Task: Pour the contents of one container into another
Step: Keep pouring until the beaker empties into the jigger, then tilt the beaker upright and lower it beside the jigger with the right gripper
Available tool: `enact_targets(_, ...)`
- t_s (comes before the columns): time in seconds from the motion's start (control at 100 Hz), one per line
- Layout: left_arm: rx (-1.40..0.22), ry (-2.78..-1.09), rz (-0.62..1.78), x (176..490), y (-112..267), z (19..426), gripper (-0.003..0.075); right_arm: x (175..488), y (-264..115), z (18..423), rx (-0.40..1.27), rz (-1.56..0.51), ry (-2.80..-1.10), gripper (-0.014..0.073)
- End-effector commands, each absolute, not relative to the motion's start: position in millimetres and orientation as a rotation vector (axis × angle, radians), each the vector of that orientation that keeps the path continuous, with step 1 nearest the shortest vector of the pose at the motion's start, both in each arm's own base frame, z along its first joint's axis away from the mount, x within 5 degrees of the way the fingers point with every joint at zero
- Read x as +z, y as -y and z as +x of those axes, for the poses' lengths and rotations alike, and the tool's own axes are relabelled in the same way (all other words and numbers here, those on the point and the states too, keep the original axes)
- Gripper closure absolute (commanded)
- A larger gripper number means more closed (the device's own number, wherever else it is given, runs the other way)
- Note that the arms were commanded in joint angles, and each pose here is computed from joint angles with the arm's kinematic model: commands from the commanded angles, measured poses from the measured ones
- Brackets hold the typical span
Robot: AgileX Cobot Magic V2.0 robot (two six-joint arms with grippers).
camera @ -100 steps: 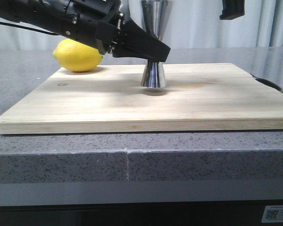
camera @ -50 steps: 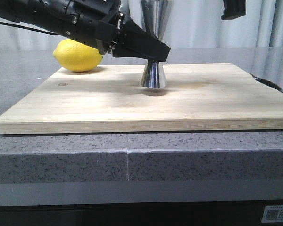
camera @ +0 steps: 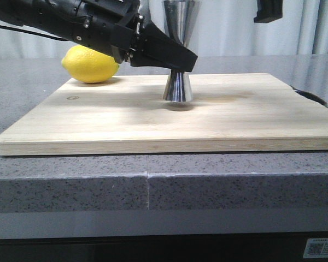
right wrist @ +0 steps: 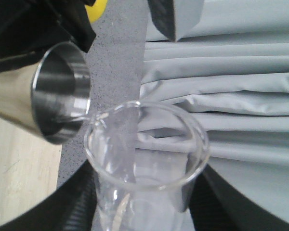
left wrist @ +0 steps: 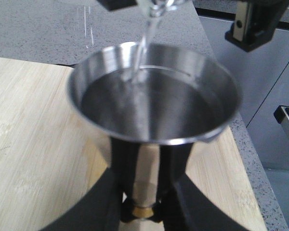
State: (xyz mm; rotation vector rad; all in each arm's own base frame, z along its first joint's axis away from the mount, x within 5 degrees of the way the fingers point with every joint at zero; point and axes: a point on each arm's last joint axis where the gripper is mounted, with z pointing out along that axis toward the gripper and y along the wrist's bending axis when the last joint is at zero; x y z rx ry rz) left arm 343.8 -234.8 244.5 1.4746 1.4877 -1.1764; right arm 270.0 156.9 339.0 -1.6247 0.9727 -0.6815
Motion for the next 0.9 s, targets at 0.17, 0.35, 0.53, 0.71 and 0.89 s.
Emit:
enact_targets(0.17,-1.275,-1.350,1.446,281.0,238.7,331.7,0.0730,362.8,-151.8,265.6,-0.706,-1.534,-0.972,0.0347)
enact_targets(0.35,-1.275,-1.350,1.446,281.0,238.7,331.7,0.0730,362.8,-151.8,265.6,-0.663,-1.498,-1.015,0.0347)
enact_targets(0.53,-1.275,-1.350,1.446,281.0,238.7,331.7,0.0730,362.7,-151.1,266.0,-0.554,-1.397,-1.129,0.0347)
enact_targets(0.71,-1.275,-1.350,1.446,281.0,238.7,331.7,0.0730,362.2,-150.5,266.2,-0.415,-1.264,-1.262,0.0347)
enact_targets(0.89,-1.275,-1.350,1.446,281.0,238.7,331.7,0.0730,361.9,-150.5,266.1,-0.293,-1.152,-1.358,0.0348)
